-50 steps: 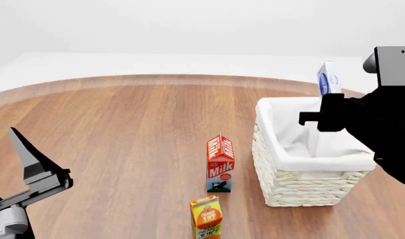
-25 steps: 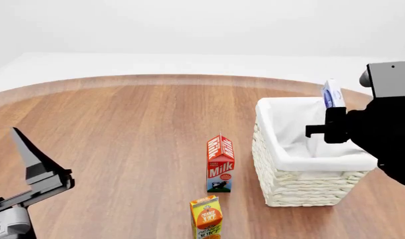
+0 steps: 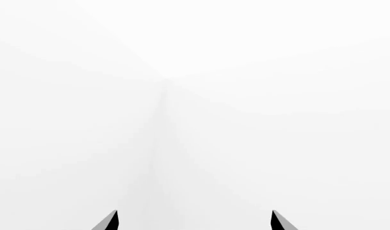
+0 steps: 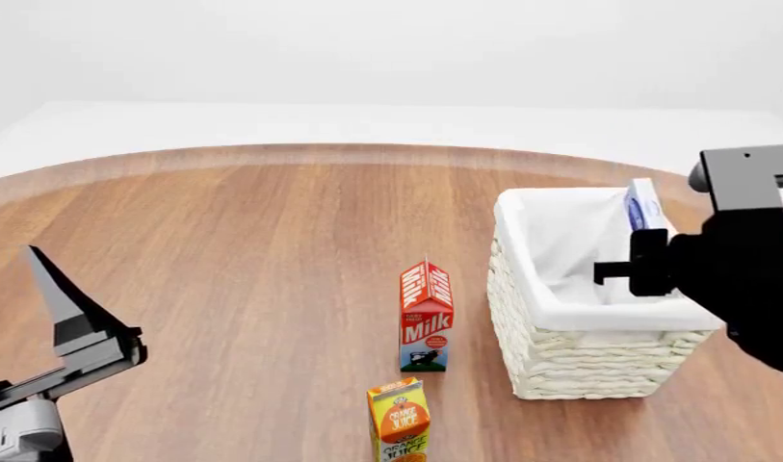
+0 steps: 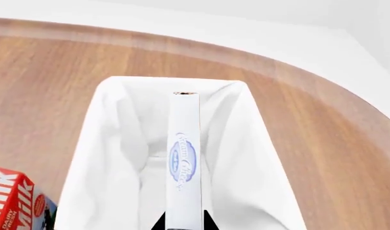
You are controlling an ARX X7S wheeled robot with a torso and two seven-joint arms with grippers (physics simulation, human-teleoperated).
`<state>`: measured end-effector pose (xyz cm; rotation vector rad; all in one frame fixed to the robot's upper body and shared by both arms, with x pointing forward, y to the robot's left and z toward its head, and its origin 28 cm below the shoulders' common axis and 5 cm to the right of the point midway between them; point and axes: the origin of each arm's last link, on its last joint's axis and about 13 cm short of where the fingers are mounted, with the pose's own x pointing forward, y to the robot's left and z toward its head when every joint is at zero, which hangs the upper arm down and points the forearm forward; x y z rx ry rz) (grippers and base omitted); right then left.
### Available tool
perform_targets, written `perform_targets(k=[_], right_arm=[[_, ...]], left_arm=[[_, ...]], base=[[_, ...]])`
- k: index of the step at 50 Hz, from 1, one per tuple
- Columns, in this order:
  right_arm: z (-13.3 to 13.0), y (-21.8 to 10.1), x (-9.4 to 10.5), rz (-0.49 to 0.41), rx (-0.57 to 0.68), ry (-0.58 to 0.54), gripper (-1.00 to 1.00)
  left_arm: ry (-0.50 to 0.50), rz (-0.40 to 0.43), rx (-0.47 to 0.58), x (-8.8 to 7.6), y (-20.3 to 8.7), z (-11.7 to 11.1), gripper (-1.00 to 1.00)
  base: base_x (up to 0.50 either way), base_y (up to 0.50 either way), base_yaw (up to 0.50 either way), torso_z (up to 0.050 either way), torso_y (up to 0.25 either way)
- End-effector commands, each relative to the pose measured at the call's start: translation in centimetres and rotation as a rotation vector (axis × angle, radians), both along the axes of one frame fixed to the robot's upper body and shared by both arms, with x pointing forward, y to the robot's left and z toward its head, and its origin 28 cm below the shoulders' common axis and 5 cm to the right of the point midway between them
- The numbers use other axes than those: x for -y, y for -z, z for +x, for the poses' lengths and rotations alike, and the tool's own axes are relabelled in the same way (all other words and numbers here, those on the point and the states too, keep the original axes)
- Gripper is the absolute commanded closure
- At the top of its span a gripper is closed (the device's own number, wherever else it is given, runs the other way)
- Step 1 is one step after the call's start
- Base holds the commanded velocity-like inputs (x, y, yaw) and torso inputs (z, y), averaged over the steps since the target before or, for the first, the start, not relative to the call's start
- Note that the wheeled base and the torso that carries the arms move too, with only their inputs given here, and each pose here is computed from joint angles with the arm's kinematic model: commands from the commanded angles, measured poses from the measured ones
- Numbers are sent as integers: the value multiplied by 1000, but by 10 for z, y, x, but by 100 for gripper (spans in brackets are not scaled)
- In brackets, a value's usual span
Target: Pick up the cream cheese box and the butter, and put them in the basket.
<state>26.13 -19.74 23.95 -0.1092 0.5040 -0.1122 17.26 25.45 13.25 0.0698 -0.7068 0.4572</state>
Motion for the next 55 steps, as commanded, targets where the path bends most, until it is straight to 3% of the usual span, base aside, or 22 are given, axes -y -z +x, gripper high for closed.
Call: perform_targets(k=[1, 36, 55], right_arm=[[12, -2, -2, -4, 28, -28, 100], [45, 8, 4, -21, -16, 5, 100], [54, 18, -4, -40, -46, -30, 100]], left_arm=[[-10, 0, 5, -2, -3, -1, -100], [-6, -2, -3, -1, 0, 0, -100], [-6, -3, -7, -1, 1, 0, -100]], base=[[0, 0, 0, 0, 0], [0, 0, 0, 0, 1], [0, 0, 0, 0, 1]])
